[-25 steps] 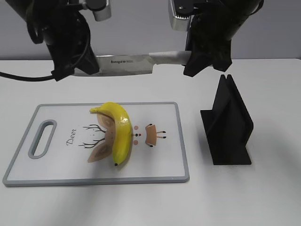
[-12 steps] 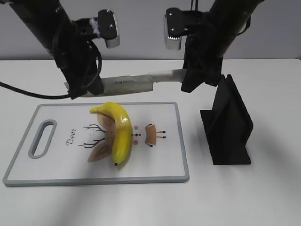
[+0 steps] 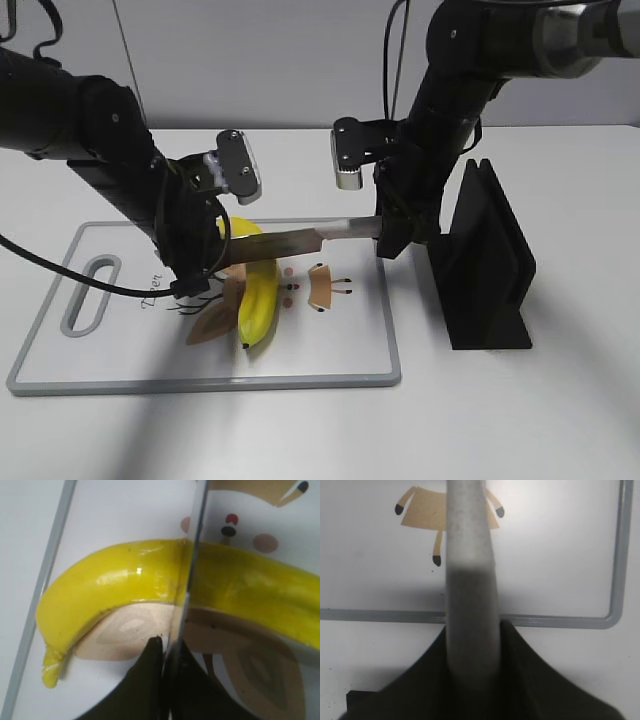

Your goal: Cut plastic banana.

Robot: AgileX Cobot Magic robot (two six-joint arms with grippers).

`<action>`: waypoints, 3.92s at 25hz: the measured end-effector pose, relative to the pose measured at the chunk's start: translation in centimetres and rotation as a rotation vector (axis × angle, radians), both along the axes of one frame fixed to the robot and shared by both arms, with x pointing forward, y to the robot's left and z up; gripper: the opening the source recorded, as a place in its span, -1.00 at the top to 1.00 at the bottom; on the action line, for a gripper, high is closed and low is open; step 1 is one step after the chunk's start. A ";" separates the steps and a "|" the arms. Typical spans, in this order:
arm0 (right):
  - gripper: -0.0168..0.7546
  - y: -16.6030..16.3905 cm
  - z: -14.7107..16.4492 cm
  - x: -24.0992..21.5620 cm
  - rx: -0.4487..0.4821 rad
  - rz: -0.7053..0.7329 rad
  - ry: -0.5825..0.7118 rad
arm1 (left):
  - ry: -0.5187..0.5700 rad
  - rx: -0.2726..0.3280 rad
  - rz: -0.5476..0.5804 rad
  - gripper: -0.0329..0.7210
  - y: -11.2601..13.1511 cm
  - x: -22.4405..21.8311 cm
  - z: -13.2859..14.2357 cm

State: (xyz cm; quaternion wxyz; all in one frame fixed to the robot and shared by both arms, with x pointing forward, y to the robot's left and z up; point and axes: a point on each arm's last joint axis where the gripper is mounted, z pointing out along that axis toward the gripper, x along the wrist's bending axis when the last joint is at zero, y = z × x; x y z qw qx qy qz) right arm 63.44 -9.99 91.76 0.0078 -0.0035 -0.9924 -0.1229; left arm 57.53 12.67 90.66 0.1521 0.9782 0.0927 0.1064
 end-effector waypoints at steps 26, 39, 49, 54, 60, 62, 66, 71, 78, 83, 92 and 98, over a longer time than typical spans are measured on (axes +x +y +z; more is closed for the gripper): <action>0.50 -0.2 9.4 -1.9 0.092 -0.002 -0.159 | -0.175 -0.008 -0.074 0.91 0.9 -1.4 9.3; 0.50 -0.4 11.9 -2.8 0.121 0.001 -0.196 | -0.241 -0.026 -0.094 0.80 1.4 -2.5 12.3; 0.54 -1.2 11.7 -2.6 0.066 -0.017 -0.197 | -0.357 -0.058 -0.070 -0.82 1.4 -1.8 13.3; 0.54 -1.2 11.7 -2.6 0.070 -0.069 -0.182 | -0.404 -0.078 -0.066 -0.86 1.7 -2.3 14.9; 0.54 -1.4 12.4 -2.6 0.073 -0.289 -0.142 | -0.438 -0.215 0.149 -0.85 3.4 -3.7 18.8; 0.54 -1.5 13.3 -2.3 0.088 -0.421 -0.138 | -0.415 -0.289 0.306 -0.84 4.9 -3.8 20.1; 0.54 -1.3 15.7 -1.6 0.165 -0.661 -0.134 | -0.312 -0.376 0.608 -0.82 8.5 -3.1 22.4; 0.54 -1.1 18.4 -1.4 0.229 -0.812 -0.115 | -0.140 -0.421 0.951 -0.79 13.0 -3.3 24.7; 0.54 -1.6 19.7 -2.3 0.245 -1.038 -0.024 | 0.050 -0.270 1.125 -0.72 16.3 -6.1 23.9; 0.54 -2.6 21.9 -4.5 0.290 -1.132 -0.015 | 0.006 -0.248 1.130 -0.69 16.8 -11.2 24.2; 0.54 -6.3 23.4 -8.6 0.226 -1.305 -0.134 | -0.206 -0.366 1.110 -0.67 16.9 -21.2 22.5; 0.54 -7.5 21.9 -10.7 0.178 -1.372 -0.116 | -0.278 -0.418 1.097 -0.67 16.8 -26.9 18.5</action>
